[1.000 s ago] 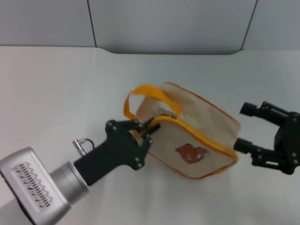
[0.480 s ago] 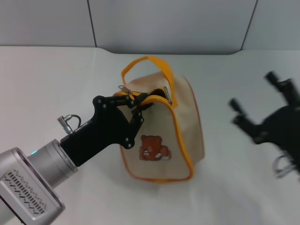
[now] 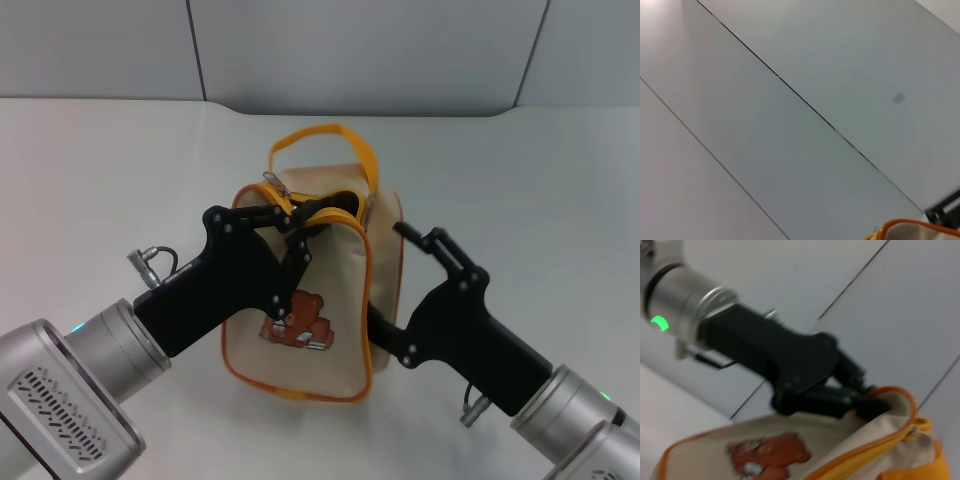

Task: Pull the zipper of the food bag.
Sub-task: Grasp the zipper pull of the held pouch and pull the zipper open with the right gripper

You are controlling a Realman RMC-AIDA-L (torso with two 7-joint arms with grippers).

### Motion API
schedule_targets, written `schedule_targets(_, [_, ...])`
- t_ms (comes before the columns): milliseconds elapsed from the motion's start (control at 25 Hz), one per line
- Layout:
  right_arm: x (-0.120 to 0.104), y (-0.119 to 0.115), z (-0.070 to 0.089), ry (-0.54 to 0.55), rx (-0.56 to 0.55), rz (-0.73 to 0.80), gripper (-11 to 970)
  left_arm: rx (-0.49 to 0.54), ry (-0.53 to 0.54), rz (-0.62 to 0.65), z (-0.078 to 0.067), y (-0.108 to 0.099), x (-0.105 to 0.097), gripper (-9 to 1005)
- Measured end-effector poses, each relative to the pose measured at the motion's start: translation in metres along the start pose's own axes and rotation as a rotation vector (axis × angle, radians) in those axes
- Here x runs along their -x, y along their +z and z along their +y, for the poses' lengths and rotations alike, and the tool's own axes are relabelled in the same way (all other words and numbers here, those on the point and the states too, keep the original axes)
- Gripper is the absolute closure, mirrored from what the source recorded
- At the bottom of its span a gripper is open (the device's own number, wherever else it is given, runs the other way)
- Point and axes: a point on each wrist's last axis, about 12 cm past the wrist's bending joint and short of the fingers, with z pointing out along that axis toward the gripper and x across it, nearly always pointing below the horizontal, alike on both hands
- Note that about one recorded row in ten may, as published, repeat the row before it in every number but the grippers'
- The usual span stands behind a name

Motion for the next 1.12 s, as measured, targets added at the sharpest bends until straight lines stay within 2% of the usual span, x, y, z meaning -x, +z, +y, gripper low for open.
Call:
schedule_targets(80, [-0.001,0.0,0.001,-0.003,0.009,0.01,118,0.0,0.0,0.0,0.0,0.0,0.0,930])
schedule_targets(320, [0.008,-0.011,-0.009,0.005,-0.127,-0.052,123,0.0,-0.002,0.0,0.0,0.0,0.0,929])
schedule_targets(1120, [0.011,0.007,-0.016,-0.024,-0.12,-0.09,138,0.003,-0.012,-0.006,-0.001,0.002,0.001,928])
